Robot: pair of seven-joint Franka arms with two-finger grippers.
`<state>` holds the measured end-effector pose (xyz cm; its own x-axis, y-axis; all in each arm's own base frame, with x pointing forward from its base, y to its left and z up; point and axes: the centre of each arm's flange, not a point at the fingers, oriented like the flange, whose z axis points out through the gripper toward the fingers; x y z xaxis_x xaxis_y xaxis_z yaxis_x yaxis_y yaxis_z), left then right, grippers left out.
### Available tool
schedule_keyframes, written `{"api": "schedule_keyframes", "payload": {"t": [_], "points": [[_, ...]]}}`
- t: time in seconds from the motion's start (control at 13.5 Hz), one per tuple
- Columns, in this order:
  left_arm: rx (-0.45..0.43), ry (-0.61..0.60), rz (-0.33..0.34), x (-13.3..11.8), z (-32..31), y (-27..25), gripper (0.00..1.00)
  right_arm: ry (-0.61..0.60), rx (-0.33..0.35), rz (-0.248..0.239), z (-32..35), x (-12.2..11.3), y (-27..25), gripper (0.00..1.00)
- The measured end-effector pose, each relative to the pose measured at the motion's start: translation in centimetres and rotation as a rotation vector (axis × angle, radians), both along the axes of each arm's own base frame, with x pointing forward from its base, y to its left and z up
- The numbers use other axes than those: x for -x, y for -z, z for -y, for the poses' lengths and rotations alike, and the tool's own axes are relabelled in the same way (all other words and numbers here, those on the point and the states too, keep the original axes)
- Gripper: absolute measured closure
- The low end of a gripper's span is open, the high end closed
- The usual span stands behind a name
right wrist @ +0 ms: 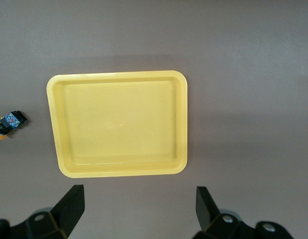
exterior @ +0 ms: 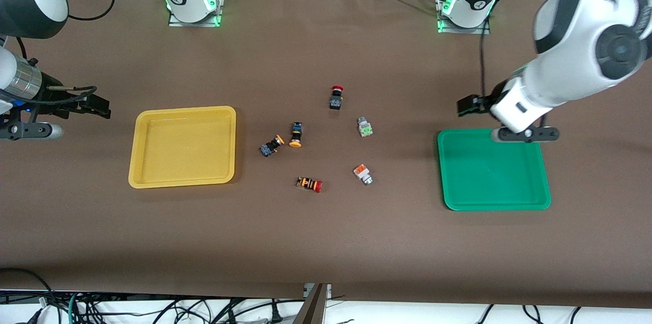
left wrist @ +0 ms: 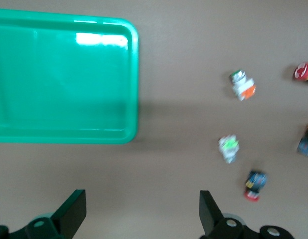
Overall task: Place green and yellow buttons in trays
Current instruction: 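Move the left gripper from the green tray toward the light-green button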
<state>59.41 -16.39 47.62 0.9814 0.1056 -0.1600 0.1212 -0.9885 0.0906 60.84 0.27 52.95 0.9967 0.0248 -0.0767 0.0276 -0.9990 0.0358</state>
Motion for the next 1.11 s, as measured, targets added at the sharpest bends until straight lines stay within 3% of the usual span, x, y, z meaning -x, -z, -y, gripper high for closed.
{"api": "schedule_keyframes", "payload": {"t": [0.37,0.96,1.11], "points": [[-0.026,-0.158,0.003,-0.8,8.4,5.6,0.0,0.0,0.0,0.0,0.0,0.0,0.0,0.01],[-0.132,-0.106,-0.079,2.8,18.8,16.8,0.0,0.0,0.0,0.0,0.0,0.0,0.0,0.01],[-0.125,-0.1,-0.064,3.3,20.3,19.1,0.0,0.0,0.0,0.0,0.0,0.0,0.0,0.01]]}}
